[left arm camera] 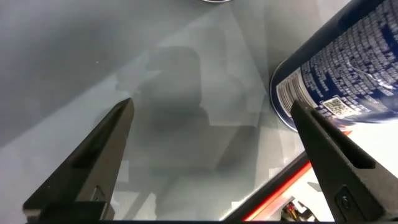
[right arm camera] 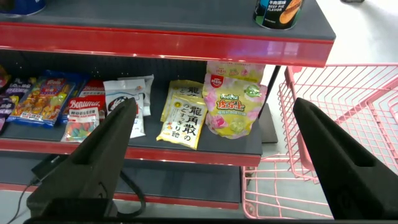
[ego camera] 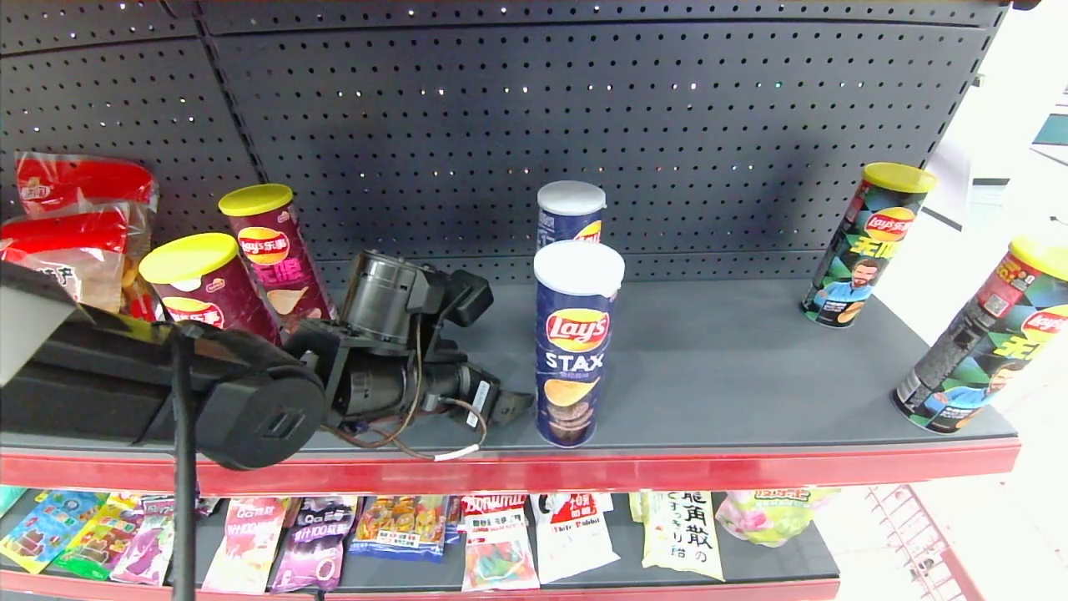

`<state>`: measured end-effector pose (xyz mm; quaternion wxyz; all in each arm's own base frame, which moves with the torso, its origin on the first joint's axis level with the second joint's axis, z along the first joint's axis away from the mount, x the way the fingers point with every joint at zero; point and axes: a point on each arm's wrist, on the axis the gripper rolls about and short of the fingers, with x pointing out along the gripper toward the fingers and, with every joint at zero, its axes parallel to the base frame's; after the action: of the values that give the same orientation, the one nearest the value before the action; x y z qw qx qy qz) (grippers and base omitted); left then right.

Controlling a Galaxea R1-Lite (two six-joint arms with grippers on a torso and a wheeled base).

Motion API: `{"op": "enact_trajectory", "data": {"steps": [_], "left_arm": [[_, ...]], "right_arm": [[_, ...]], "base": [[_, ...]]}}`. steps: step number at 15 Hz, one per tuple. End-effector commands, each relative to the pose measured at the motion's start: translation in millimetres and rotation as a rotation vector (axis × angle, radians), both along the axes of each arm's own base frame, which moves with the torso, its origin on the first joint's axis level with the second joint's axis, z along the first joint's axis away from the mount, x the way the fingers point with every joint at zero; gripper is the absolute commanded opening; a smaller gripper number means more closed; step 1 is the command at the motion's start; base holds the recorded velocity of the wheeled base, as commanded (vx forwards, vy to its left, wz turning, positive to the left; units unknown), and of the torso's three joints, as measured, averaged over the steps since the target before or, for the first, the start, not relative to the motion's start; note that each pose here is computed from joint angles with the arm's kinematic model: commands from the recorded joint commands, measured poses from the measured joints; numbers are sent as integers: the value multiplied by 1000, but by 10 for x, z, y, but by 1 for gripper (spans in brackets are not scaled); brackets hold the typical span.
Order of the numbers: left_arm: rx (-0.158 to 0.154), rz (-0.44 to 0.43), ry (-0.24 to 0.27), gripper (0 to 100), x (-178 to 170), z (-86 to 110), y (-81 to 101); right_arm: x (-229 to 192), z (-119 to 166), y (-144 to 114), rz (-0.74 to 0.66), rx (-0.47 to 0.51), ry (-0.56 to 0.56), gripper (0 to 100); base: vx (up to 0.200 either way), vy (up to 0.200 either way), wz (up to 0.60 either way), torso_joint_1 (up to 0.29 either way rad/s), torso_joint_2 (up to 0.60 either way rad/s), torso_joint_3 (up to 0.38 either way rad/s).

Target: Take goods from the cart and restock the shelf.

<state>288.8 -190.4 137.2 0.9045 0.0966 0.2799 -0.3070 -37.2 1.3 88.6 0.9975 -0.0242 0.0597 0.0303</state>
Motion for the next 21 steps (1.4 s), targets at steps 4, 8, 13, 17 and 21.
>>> {"op": "enact_trajectory", "data": {"steps": [4, 8, 13, 17, 21], "left_arm": [[-1, -3, 0, 100, 18, -10, -29], [-1, -5, 0, 100, 11, -8, -31], [-1, -3, 1, 100, 2, -8, -18], [2, -2, 3, 100, -12, -8, -9], [4, -3, 3, 100, -17, -11, -5]], "right_arm": [[2, -1, 0, 1, 0, 2, 100], [3, 0, 0, 1, 0, 3, 100], [2, -1, 0, 1, 0, 2, 100], [2, -1, 0, 1, 0, 2, 100], [2, -1, 0, 1, 0, 2, 100]], "base": [[0, 0, 0, 0, 0, 0], [0, 0, 0, 0, 0, 0], [0, 0, 0, 0, 0, 0], [0, 0, 0, 0, 0, 0], [0, 0, 0, 0, 0, 0]]}}
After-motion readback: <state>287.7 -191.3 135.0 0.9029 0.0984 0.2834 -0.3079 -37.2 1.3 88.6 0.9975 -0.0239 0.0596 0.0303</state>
